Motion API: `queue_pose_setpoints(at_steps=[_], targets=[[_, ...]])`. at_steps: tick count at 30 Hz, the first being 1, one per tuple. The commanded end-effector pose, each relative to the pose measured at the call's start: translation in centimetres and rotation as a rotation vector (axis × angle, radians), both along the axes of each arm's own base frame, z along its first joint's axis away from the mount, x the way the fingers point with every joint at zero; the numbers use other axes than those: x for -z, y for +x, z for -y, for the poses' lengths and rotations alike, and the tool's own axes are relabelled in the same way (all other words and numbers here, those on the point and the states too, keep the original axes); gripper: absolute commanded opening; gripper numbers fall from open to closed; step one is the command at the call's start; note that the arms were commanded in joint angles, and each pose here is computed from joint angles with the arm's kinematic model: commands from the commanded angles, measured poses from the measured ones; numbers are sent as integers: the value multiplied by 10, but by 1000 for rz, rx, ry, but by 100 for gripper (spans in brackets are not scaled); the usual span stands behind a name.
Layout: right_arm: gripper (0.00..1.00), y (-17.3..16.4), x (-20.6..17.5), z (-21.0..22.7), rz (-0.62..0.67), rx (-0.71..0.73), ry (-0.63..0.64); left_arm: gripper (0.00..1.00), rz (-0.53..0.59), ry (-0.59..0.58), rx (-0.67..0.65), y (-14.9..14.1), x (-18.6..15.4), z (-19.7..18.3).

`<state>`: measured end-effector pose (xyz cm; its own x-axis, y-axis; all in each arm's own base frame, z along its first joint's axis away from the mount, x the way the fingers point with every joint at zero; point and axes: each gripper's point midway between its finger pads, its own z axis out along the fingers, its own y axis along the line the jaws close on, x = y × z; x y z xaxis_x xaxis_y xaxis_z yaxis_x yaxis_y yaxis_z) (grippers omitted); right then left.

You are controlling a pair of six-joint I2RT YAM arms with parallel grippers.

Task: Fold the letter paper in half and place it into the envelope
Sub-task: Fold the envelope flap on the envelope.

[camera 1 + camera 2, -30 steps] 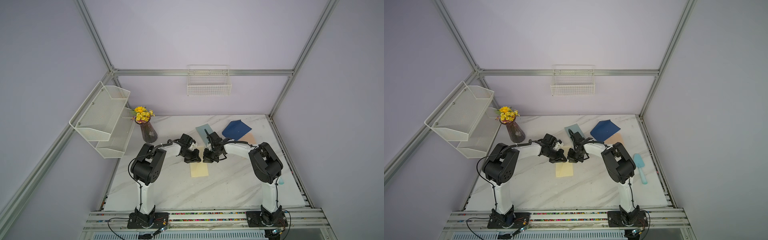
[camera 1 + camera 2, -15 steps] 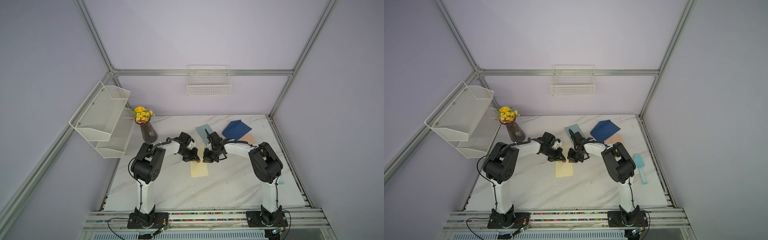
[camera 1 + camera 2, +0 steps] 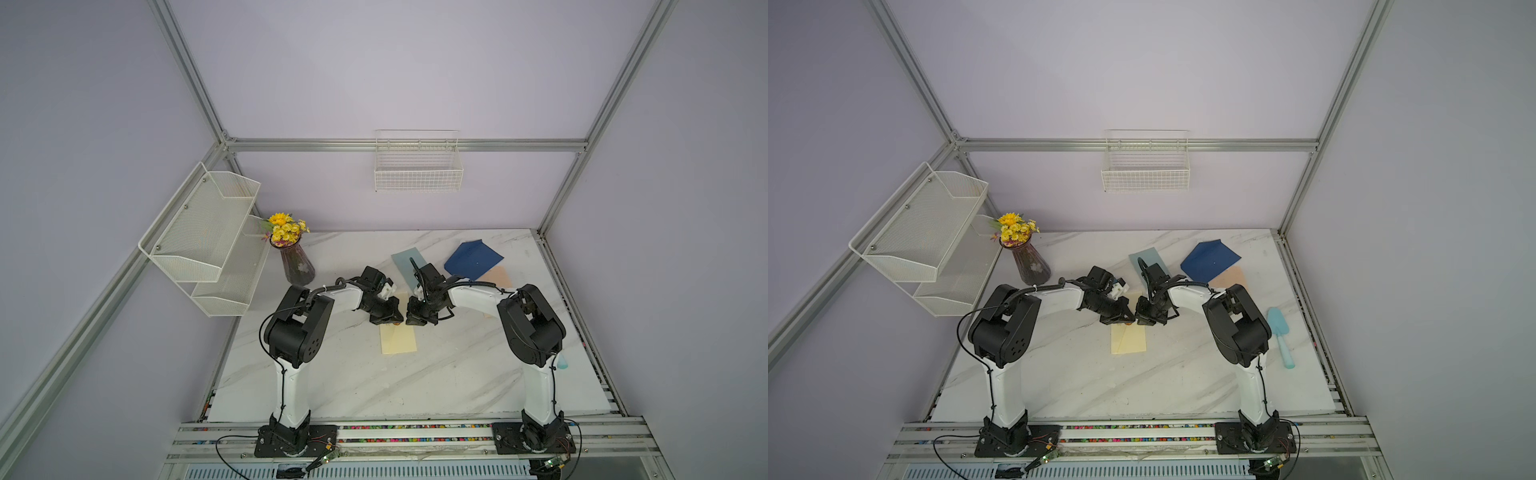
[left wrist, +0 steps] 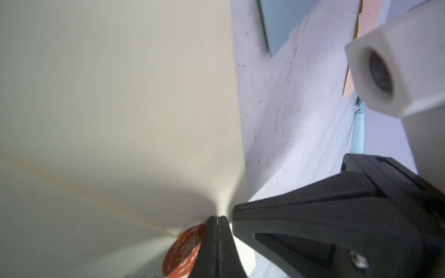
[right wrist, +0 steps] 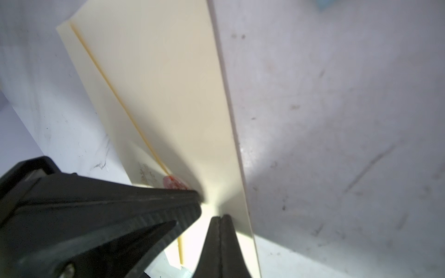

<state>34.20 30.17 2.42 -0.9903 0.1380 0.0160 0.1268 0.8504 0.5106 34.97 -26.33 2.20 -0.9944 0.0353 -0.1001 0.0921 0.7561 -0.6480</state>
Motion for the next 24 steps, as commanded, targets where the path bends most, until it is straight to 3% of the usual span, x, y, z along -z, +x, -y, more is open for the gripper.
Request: queue_pose_setpoints(at_steps=[1,8,14,24], targets=[[0,-15,36,23,-74,32,-111,0,-79,182,-70,-12,38,-47],[0,-16,35,24,-73,28,-109,0,-67,166,-45,-2,35,-29],[0,-15,34,26,-71,28,-108,0,-86,172,-7,-11,43,-10],[0,-16,36,29,-76,30,-108,0,-103,220,35,-38,50,-33]])
